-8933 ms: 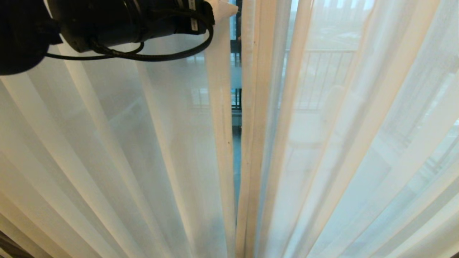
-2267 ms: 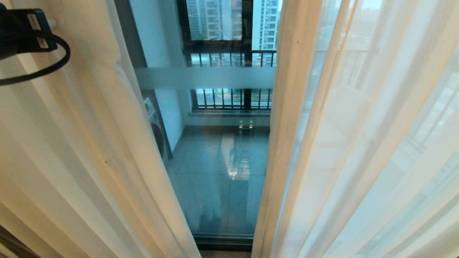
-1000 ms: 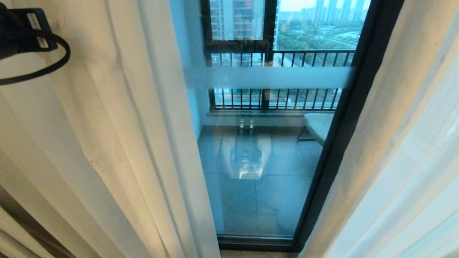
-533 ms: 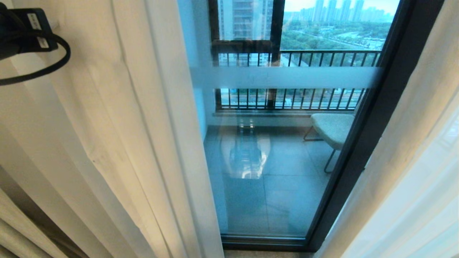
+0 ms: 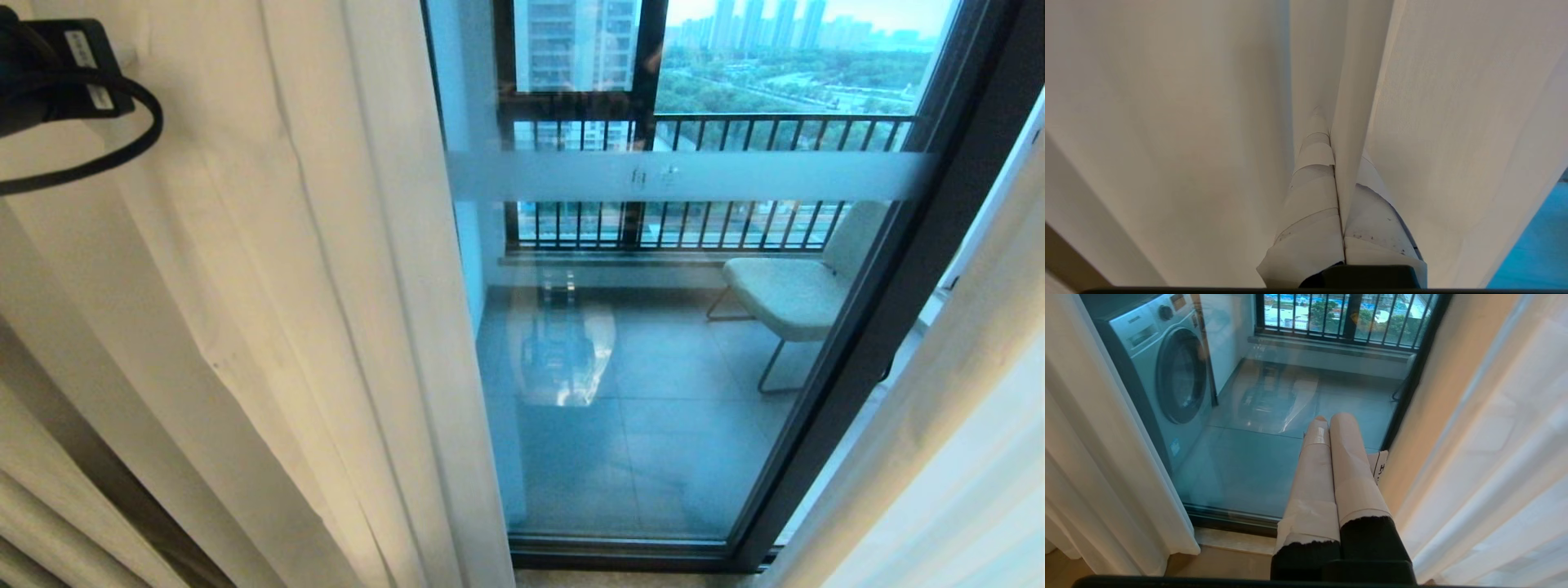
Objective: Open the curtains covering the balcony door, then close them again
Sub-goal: Pull the inner curtains open on both sides
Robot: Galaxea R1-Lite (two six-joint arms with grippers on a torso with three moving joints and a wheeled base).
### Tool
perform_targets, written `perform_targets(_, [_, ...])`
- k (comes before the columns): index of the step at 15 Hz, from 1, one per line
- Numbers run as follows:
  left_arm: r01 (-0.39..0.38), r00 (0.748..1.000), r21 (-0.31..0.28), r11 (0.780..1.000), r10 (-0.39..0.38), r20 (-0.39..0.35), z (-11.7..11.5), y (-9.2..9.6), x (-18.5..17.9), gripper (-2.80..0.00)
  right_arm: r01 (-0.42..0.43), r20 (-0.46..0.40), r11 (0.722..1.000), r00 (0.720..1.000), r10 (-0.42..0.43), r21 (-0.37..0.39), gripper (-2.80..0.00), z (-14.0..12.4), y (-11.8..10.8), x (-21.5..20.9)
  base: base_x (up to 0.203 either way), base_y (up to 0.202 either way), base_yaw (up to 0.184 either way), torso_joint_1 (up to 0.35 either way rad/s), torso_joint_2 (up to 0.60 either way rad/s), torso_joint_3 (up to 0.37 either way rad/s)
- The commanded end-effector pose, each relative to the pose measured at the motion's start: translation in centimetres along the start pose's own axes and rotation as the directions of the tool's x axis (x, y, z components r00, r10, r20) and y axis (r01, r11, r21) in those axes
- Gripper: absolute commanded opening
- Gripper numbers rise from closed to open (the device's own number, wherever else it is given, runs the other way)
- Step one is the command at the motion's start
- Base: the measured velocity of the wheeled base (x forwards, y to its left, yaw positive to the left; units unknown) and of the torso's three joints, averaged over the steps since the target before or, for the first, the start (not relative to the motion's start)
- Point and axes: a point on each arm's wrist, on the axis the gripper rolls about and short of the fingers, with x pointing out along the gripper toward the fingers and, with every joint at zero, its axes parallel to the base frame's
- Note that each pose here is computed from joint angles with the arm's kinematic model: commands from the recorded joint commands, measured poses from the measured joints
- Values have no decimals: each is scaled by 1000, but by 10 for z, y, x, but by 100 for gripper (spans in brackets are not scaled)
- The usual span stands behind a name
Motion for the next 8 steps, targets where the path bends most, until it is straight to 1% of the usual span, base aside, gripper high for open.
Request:
perform_targets(1, [-2, 1000, -1, 1000, 2, 4, 1, 0, -1, -280, -1, 0, 1000, 1000, 1, -1, -280, 0, 0, 0, 0, 186, 0, 2, 7, -2])
perform_targets(5, [-13, 1000, 1, 1000, 13, -2, -1, 1, 1, -280, -1, 0, 1000, 1000, 1, -1, -280, 0, 0, 0, 0, 177, 0, 3, 2, 1])
perform_targets(6, [-13, 1000, 2, 1000, 13, -5, -1, 1, 2, -280, -1, 0, 1000, 1000, 1, -1, -280, 0, 0, 0, 0, 92, 0, -2, 2, 2])
perform_targets(8, [-14, 1000, 4, 1000, 14, -11, -3, 2, 2, -280, -2, 0, 1000, 1000, 2, -1, -280, 0, 0, 0, 0, 0, 0, 0, 0, 0])
